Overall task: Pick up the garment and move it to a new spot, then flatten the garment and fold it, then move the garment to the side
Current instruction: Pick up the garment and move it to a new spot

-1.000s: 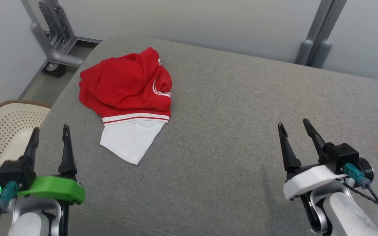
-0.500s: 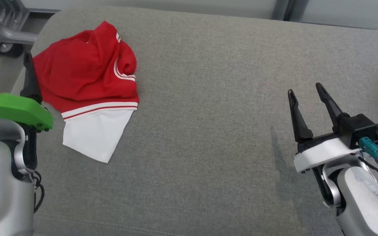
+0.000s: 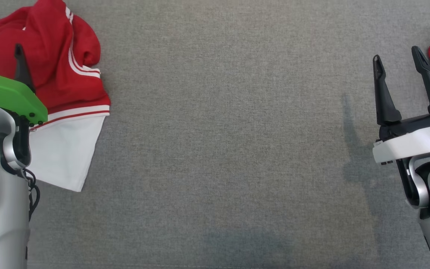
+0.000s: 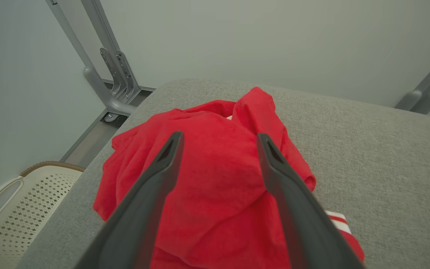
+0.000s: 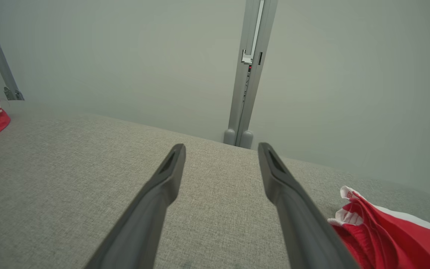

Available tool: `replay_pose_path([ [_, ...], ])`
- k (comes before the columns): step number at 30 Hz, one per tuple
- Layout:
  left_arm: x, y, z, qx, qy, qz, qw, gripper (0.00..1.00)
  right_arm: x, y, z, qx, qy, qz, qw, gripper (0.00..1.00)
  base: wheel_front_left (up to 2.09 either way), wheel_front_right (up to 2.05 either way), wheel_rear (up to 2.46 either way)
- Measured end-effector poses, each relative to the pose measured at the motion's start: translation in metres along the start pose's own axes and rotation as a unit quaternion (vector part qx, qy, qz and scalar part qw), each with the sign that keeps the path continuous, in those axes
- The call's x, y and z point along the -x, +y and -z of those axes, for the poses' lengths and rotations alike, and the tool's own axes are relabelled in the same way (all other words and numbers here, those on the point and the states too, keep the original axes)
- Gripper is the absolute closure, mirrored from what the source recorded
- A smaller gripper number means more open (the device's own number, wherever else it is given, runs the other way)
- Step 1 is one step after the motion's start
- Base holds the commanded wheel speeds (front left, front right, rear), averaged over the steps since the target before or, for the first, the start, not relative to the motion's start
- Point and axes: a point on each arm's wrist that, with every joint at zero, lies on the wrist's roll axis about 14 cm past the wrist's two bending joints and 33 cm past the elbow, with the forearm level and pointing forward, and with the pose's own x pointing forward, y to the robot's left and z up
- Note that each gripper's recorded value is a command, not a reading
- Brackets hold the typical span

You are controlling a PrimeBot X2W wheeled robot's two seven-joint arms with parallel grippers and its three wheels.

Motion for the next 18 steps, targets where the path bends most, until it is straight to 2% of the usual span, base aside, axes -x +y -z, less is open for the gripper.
replay_pose_path([
  [10,-0.036,-0.016,0.070,-0.008,0.088,0.000,0.996,0.00,-0.001,-0.019,0.036,0.003,0.045,0.020,0.999,0.00,0.00,0.00,0.00],
  [16,-0.038,-0.004,0.102,-0.019,0.131,-0.019,0.991,0.00,-0.003,-0.014,0.048,-0.002,0.057,0.012,0.998,0.00,0.00,0.00,0.00],
  [17,-0.038,-0.003,0.103,-0.019,0.132,-0.020,0.991,0.10,-0.003,-0.012,0.048,-0.003,0.057,0.010,0.998,0.00,0.00,0.00,0.00],
  [18,-0.038,-0.002,0.103,-0.020,0.130,-0.021,0.991,0.58,-0.004,-0.012,0.048,-0.004,0.059,0.009,0.998,0.00,0.00,0.00,0.00],
])
